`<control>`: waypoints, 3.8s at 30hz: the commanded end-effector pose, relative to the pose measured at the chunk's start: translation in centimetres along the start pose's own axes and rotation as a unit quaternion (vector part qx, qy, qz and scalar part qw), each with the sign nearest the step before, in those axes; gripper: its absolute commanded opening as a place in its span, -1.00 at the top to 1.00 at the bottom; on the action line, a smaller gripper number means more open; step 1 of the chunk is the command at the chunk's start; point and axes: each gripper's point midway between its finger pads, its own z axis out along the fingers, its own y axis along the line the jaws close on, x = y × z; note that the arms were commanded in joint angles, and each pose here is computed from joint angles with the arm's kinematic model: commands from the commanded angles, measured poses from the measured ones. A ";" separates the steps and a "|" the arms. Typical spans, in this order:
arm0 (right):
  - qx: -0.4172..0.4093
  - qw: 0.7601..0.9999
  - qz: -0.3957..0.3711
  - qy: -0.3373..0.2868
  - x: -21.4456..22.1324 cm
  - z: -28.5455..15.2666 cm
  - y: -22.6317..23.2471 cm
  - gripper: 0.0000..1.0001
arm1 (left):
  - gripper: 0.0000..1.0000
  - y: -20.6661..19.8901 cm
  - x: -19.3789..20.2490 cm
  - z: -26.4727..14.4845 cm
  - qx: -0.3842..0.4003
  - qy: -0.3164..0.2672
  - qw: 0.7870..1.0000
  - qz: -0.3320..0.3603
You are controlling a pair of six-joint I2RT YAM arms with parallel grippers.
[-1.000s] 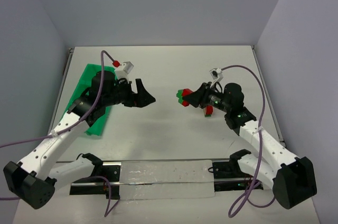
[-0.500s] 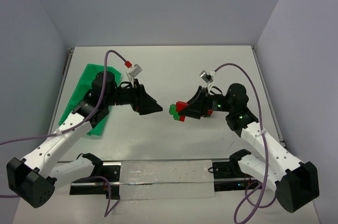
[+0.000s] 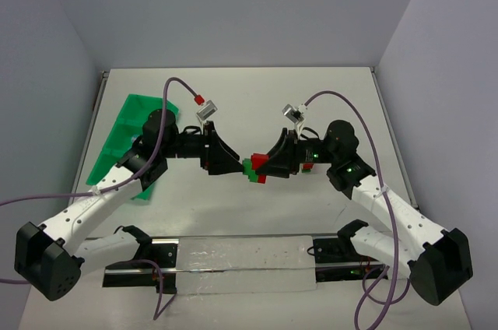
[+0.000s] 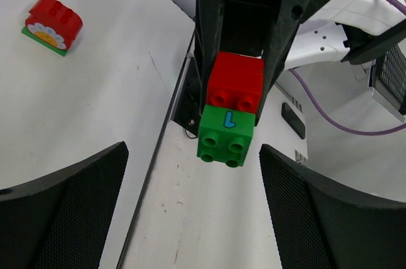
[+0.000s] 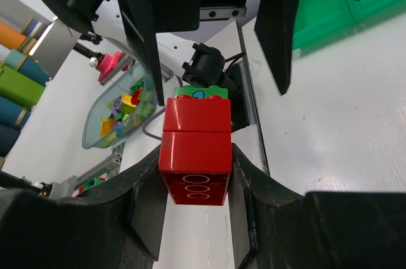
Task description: Sort the legos into containers by color
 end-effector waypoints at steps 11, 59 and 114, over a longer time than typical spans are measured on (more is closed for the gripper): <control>-0.024 0.999 -0.034 -0.015 -2.3 1.0 1.5 0.99 | -0.44 -3.0 -0.2 1.2 0.072 0.003 0.997 0.038; 0.445 0.880 0.090 -0.142 -1.2 -10.2 -14.7 0.82 | 0.74 34.2 -9.2 -27.9 -0.730 -0.221 0.589 -0.267; 0.015 0.999 -0.042 -0.002 -0.5 0.5 0.4 0.78 | -0.69 -2.2 -2.2 3.1 0.033 -0.023 0.998 0.038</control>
